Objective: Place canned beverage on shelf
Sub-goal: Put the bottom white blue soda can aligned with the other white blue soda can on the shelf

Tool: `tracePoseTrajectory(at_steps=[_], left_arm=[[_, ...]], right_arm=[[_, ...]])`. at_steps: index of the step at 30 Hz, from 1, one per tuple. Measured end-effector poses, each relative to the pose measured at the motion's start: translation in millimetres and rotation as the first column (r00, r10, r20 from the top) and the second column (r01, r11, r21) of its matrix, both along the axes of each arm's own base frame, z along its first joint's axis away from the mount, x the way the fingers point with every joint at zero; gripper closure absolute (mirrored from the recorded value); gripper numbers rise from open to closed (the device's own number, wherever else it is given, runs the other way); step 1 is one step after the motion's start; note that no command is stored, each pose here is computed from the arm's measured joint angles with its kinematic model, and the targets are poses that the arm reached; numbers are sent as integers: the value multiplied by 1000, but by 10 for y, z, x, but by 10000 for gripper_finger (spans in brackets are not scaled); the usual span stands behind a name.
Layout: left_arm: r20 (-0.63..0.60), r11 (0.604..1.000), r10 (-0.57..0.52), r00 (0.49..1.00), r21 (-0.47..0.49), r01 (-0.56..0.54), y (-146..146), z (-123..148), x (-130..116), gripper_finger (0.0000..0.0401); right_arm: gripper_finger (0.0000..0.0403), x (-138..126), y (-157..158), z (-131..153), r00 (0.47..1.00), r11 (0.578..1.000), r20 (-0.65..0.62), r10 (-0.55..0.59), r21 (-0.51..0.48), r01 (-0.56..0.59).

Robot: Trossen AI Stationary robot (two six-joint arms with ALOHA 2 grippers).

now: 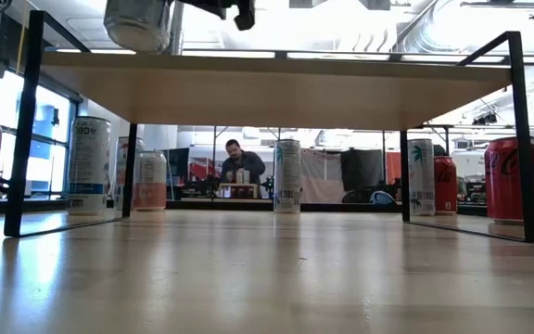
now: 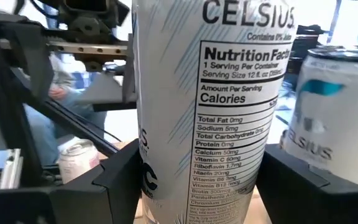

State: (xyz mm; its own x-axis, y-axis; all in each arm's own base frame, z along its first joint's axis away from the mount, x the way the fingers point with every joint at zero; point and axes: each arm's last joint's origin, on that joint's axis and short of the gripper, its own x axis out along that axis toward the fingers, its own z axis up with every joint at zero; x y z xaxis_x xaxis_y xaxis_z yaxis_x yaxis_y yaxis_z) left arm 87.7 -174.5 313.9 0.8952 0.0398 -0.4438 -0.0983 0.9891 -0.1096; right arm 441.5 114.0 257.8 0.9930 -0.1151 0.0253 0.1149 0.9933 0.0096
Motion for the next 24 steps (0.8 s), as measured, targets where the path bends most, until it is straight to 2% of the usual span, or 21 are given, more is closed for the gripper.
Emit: tracePoseTrajectory(at_steps=[7,17,24], left_arm=[[2,1000,2,1000,1,-2,1,1,0,66],[13,1000,7,1000,-4,-7,-3,6,3,66],[14,1000,7,1000,-9,-7,-6,8,4,66]], right_arm=[[151,31,-54,-27,995,995,-48,92,-43,-94],[151,72,-200,-66,994,992,-79,75,-92,-82],[151,107,-269,-127,995,996,-87,50,-71,-57]])
